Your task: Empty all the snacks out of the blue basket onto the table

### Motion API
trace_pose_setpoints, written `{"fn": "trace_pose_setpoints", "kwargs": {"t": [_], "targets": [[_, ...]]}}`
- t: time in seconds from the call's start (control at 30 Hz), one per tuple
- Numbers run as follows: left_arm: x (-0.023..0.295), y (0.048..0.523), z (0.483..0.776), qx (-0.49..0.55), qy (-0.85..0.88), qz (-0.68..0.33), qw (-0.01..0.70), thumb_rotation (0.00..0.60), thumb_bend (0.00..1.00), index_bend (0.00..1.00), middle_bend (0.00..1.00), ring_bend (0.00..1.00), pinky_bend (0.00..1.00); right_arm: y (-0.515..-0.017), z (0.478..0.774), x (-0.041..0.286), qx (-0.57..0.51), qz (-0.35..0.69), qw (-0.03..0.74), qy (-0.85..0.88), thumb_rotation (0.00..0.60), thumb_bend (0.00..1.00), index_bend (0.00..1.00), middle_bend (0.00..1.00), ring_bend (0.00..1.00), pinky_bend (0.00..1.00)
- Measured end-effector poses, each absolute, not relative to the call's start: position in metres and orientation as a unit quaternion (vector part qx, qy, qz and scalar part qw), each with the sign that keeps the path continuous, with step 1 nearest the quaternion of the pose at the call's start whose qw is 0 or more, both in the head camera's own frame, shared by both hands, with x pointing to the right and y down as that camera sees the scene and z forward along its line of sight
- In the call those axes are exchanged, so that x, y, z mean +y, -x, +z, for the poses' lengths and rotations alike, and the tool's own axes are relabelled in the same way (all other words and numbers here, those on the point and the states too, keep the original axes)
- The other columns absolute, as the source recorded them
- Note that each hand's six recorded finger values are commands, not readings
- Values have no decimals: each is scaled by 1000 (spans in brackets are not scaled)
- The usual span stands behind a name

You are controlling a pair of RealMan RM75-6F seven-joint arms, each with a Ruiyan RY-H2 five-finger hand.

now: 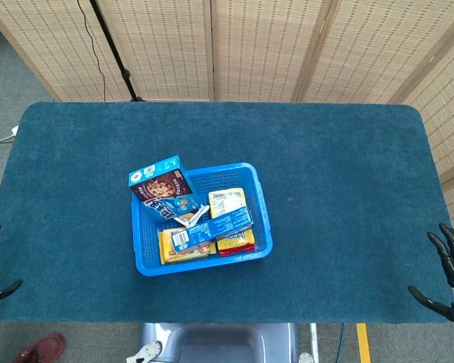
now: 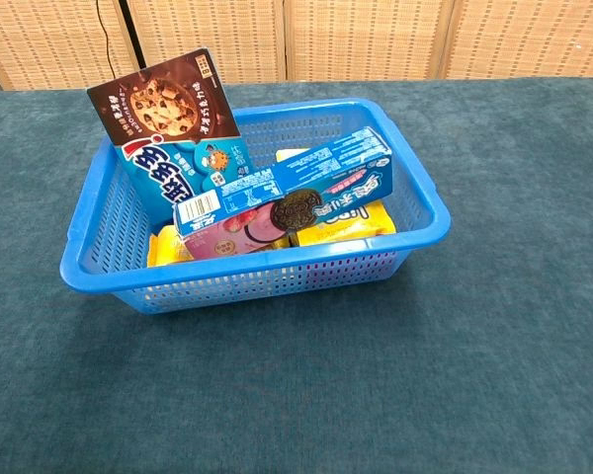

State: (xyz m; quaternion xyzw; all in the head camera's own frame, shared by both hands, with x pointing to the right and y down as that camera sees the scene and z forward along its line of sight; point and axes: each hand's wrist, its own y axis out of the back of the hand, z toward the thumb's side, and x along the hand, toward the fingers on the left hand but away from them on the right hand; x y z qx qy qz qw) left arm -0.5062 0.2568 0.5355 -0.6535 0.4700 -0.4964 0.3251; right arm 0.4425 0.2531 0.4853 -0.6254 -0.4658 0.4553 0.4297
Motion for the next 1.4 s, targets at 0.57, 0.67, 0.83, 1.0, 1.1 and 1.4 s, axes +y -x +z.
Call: {"fn": "trace_pose_setpoints", "kwargs": {"t": [0.57,0.67,0.83,1.0,1.1,1.4], "targets": [[218,483,553,444,706,-476,279,600,0,0,0,0,0,-442,487,256,-458,466,431,622,600,0,0,0,0,0],[200,467,548,434,724,-459,275,600,0,0,0,0,0,-439,487,257,-454,464,433,625,600,0,0,0,0,0],[169,434,539,413,754,-431,273,600,0,0,0,0,0,-438,487,256,-453,463,432,628,600,0,0,0,0,0],[151,413,540,379,760,-443,286,600,0,0,0,0,0,-441,489,254,-454,467,427,628,600,0,0,0,0,0],[137,396,547,359,768,-453,276,600,0,0,0,0,0,-442,490,253,-453,470,426,627,600,0,0,0,0,0],[76,356,565,358,768,-468,251,600,0,0,0,0,0,-443,501,250,-440,488,424,624,600,0,0,0,0,0]]}}
